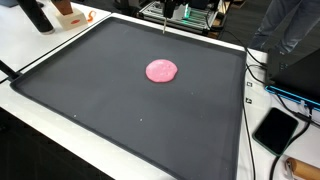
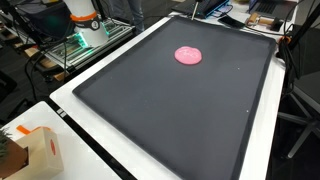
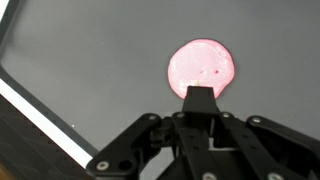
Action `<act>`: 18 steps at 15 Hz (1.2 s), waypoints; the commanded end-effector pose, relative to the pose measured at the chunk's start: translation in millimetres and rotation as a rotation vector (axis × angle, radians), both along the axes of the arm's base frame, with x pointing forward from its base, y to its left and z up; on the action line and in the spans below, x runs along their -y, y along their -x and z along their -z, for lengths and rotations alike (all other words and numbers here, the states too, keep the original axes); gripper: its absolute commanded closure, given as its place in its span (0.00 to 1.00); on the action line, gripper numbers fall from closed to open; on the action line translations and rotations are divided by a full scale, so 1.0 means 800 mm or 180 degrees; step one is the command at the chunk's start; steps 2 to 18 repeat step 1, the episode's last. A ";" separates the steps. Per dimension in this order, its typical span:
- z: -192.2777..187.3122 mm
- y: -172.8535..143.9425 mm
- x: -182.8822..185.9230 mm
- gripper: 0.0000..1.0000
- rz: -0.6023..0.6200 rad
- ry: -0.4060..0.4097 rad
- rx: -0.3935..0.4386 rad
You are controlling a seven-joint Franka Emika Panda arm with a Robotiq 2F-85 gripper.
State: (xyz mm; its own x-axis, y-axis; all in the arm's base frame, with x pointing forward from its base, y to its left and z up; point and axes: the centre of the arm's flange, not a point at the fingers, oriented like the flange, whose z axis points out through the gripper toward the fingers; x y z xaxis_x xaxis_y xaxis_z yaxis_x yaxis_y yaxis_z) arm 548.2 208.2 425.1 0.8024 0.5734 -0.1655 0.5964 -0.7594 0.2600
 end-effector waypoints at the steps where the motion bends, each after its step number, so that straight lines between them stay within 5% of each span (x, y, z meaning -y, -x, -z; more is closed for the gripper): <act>1: 0.000 0.000 0.000 0.85 0.0000 0.0000 -0.0001; 18: 0.000 0.000 0.000 0.85 0.0000 0.0000 -0.0001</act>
